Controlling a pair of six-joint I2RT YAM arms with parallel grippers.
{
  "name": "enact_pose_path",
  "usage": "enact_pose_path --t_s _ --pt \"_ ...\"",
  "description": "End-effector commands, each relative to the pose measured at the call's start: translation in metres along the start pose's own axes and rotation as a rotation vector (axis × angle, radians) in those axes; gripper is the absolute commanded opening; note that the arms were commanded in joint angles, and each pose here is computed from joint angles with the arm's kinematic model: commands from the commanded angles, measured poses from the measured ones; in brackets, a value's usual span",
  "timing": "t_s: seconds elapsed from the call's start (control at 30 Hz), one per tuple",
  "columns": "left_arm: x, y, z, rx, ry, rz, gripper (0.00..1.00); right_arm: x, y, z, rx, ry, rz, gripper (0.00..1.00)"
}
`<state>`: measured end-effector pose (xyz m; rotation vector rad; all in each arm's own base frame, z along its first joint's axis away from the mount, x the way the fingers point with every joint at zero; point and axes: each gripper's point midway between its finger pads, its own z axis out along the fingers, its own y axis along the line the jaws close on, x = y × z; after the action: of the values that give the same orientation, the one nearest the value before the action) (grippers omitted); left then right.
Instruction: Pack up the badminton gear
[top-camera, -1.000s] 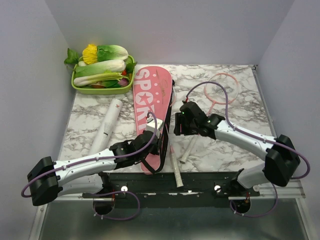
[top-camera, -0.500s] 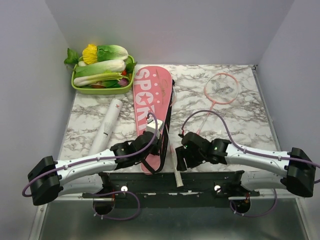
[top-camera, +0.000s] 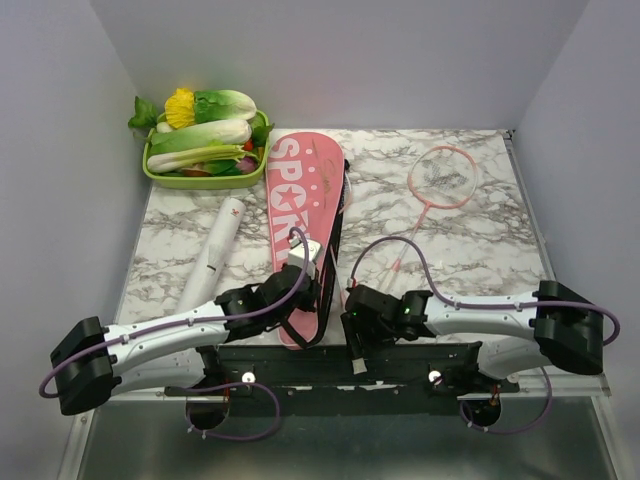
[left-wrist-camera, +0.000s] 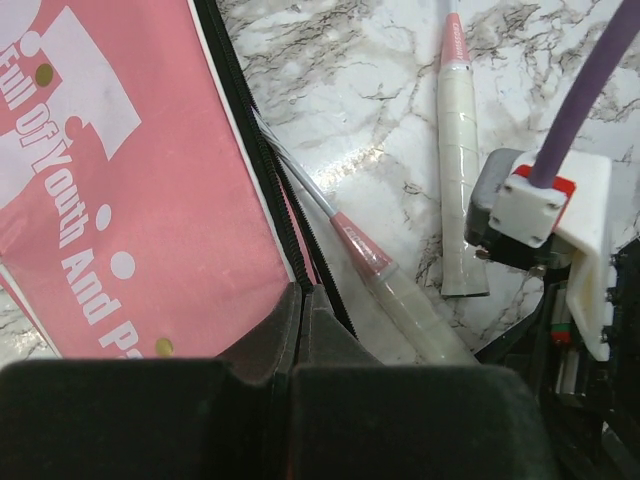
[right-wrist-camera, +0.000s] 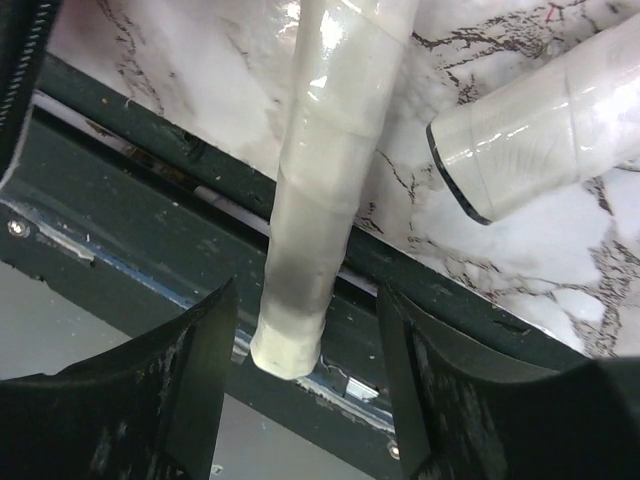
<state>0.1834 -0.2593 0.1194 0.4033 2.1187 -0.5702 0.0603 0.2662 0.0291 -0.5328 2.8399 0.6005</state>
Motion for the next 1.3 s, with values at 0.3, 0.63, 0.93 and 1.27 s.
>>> enact_pose_path --t_s 0.3,0.63,0.93,1.27 --pt "-0.005 -0.001 -0.003 0.014 -0.039 -0.014 0.0 -0.011 0.009 0.013 0.018 -0.034 0.048 0.17" --pt "0.012 -0.013 0.0 0.092 -0.007 -0.052 0.0 -0.065 0.025 -0.007 0.051 -0.205 0.052 0.08" --pt "0.016 -0.02 -0.005 0.127 0.0 -0.076 0.0 -0.123 0.041 -0.016 0.04 -0.312 0.075 0.05" --pt "0.011 -0.024 -0.007 0.145 -0.023 -0.095 0.0 -0.136 0.055 0.001 -0.088 -0.401 0.147 0.13"
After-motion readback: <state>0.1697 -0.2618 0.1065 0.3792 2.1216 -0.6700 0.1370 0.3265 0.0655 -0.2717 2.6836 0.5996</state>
